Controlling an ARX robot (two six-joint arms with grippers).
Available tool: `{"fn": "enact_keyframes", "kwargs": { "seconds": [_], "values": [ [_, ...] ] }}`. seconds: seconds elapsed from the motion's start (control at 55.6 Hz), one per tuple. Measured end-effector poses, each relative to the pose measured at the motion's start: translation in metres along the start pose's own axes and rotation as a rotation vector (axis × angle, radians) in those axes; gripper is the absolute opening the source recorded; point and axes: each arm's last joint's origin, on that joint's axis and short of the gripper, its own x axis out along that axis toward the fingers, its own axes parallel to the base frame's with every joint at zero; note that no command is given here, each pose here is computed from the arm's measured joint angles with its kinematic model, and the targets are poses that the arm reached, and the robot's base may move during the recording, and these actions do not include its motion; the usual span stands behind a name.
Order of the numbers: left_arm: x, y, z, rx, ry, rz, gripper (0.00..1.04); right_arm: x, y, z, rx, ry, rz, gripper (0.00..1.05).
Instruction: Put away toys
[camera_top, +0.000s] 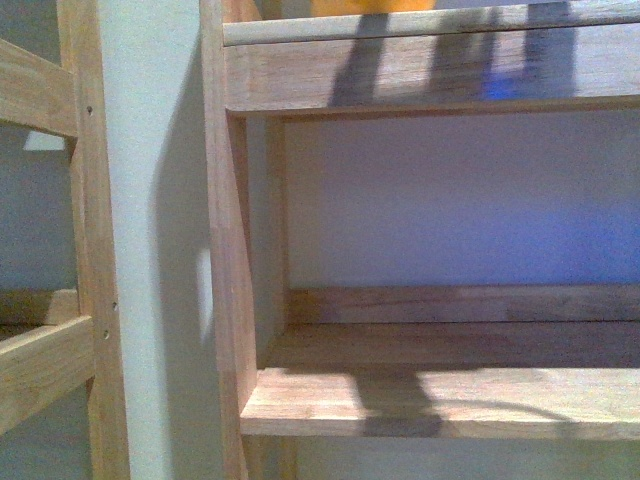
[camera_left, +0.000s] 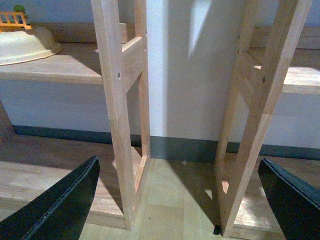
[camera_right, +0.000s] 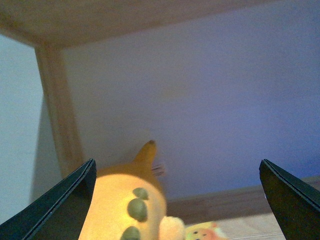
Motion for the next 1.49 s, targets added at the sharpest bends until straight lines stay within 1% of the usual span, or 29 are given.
{"fn": "enact_keyframes", "kwargs": {
  "seconds": [0.036, 0.09, 0.216, 0.306, 0.359, 0.485, 0.629, 0.737, 0.881, 1.042, 1.186, 1.222, 1.366, 1.438, 1.492],
  "values": [
    [0.0, 0.0, 0.0, 0.0, 0.0, 0.0, 0.98, -0.014, -0.006, 0.009, -0.018, -0.025, -0.02, 0.98],
    [0.0, 0.0, 0.0, 0.0, 0.0, 0.0, 0.98, -0.029, -0.013, 0.016, -0.037, -0.049, -0.044, 0.98],
    [0.0, 0.0, 0.0, 0.0, 0.0, 0.0, 0.98, -0.055, -0.028, 0.021, -0.072, -0.073, -0.078, 0.98],
    [0.0, 0.0, 0.0, 0.0, 0.0, 0.0, 0.98, -0.077, -0.049, 0.026, -0.115, -0.072, -0.108, 0.98],
    [0.0, 0.0, 0.0, 0.0, 0.0, 0.0, 0.98, -0.089, -0.065, 0.034, -0.134, -0.074, -0.141, 0.98],
    [0.0, 0.0, 0.0, 0.0, 0.0, 0.0, 0.98, -0.115, -0.094, 0.053, -0.151, -0.111, -0.204, 0.98],
    [0.0, 0.0, 0.0, 0.0, 0.0, 0.0, 0.98, -0.139, -0.111, 0.063, -0.173, -0.138, -0.227, 0.98],
    [0.0, 0.0, 0.0, 0.0, 0.0, 0.0, 0.98, -0.154, -0.122, 0.063, -0.192, -0.136, -0.23, 0.98],
    [0.0, 0.0, 0.0, 0.0, 0.0, 0.0, 0.98, -0.168, -0.136, 0.051, -0.217, -0.124, -0.25, 0.98],
    [0.0, 0.0, 0.0, 0.0, 0.0, 0.0, 0.98, -0.182, -0.15, 0.023, -0.248, -0.072, -0.226, 0.98],
    [0.0, 0.0, 0.0, 0.0, 0.0, 0.0, 0.98, -0.2, -0.159, -0.01, -0.233, 0.035, -0.194, 0.98],
    [0.0, 0.0, 0.0, 0.0, 0.0, -0.001, 0.98, -0.208, -0.16, -0.024, -0.221, 0.068, -0.174, 0.98],
    [0.0, 0.0, 0.0, 0.0, 0.0, 0.0, 0.98, -0.226, -0.162, -0.052, -0.166, 0.133, -0.127, 0.98],
    [0.0, 0.0, 0.0, 0.0, 0.0, 0.0, 0.98, -0.239, -0.162, -0.073, -0.143, 0.174, -0.12, 0.98],
    [0.0, 0.0, 0.0, 0.0, 0.0, 0.0, 0.98, -0.248, -0.161, -0.089, -0.128, 0.232, -0.105, 0.98]
  ]
}}
